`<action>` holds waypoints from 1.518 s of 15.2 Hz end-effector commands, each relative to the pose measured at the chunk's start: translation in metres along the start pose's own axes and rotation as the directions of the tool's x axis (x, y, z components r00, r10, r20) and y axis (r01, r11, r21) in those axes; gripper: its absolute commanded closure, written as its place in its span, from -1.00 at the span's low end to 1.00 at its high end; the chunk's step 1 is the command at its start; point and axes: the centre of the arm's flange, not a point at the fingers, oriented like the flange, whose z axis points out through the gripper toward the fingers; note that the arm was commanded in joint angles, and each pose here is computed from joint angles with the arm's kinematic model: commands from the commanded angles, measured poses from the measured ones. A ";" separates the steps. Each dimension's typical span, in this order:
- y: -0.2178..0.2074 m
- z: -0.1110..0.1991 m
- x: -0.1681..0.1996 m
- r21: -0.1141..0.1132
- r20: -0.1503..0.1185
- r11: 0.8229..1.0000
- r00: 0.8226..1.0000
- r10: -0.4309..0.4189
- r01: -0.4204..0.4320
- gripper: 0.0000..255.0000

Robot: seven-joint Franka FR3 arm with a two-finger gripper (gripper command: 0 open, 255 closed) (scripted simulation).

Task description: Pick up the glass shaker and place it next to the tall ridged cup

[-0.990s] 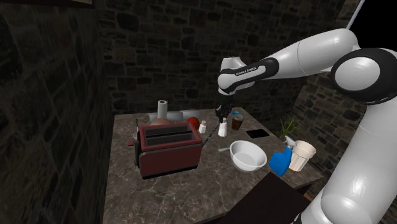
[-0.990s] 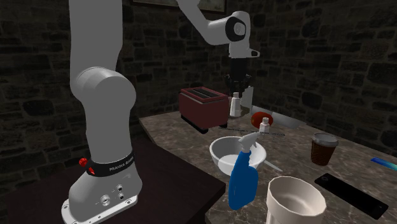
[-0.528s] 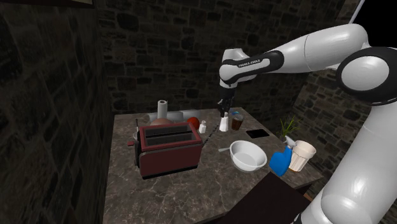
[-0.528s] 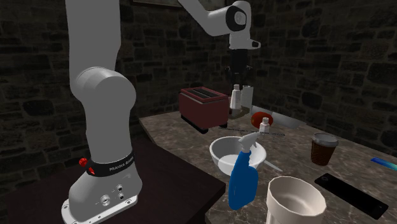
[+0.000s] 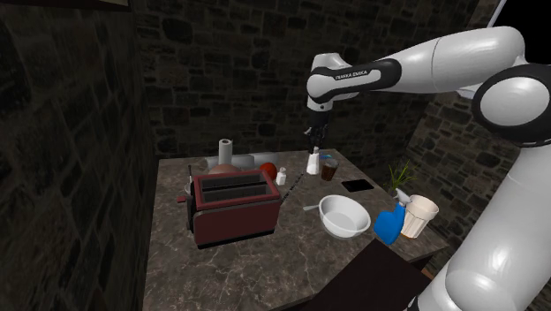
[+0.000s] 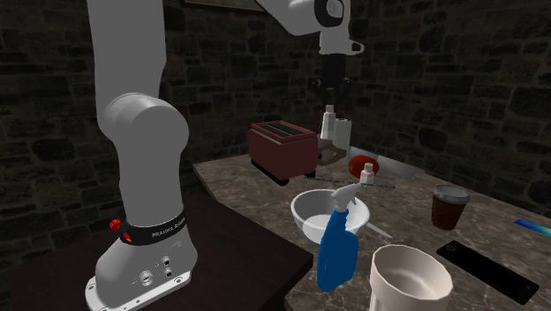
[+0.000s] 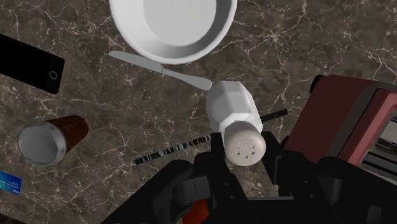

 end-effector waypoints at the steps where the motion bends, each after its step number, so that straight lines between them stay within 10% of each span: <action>1: 0.008 -0.002 -0.011 0.000 0.000 1.000 1.000 0.000 0.000 1.00; 23: 0.200 0.029 -0.228 0.000 0.000 1.000 1.000 0.000 0.000 1.00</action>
